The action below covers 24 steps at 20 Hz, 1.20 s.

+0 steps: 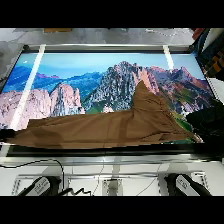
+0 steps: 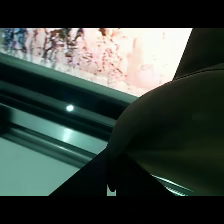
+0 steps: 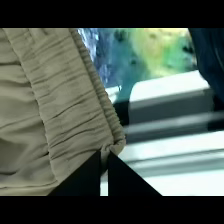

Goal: Fold the clothes and pants, and hang the long-sleeved shirts on hangers.

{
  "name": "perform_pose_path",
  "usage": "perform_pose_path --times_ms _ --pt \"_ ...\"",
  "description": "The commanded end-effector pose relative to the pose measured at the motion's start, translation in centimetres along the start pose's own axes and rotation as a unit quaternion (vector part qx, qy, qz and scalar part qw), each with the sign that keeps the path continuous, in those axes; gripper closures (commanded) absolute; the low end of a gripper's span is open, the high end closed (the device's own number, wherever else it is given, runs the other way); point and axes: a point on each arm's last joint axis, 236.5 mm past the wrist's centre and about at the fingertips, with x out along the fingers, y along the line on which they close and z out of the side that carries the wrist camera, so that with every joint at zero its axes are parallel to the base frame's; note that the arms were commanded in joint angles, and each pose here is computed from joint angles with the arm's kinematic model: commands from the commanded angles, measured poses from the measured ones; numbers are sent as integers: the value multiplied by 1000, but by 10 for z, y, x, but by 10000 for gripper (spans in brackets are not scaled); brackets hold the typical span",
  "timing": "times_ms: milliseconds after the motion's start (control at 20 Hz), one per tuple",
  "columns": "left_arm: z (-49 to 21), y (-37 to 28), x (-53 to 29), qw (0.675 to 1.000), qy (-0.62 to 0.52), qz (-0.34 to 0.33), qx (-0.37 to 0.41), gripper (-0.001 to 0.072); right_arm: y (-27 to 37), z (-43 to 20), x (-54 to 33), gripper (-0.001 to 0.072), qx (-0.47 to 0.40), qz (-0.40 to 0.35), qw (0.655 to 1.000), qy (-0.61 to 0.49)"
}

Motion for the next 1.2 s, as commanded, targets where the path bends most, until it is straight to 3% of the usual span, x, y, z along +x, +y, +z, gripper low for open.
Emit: perform_pose_path --times_ms 0,350,700,750,850,900,1150 --pt "-7 20 2 999 12 40 -11 691 -2 -23 -3 674 -2 -5 999 48" --pt "-58 -15 39 990 138 -14 12 691 -2 -60 25 674 1 -1 993 116" --pt "-65 -24 59 985 168 -27 26 689 -3 -61 34 672 2 -2 994 112" --pt "-63 -24 60 986 165 -27 26 652 -4 -56 35 602 3 -4 995 101" --pt "-60 -24 60 986 160 -25 28 147 -5 -43 37 173 5 -6 997 75" --pt "-56 -22 60 988 153 -23 27 73 -6 -34 37 152 4 -11 998 55" --pt "2 3 27 996 85 12 -37 82 -28 48 21 153 63 -48 991 -111"
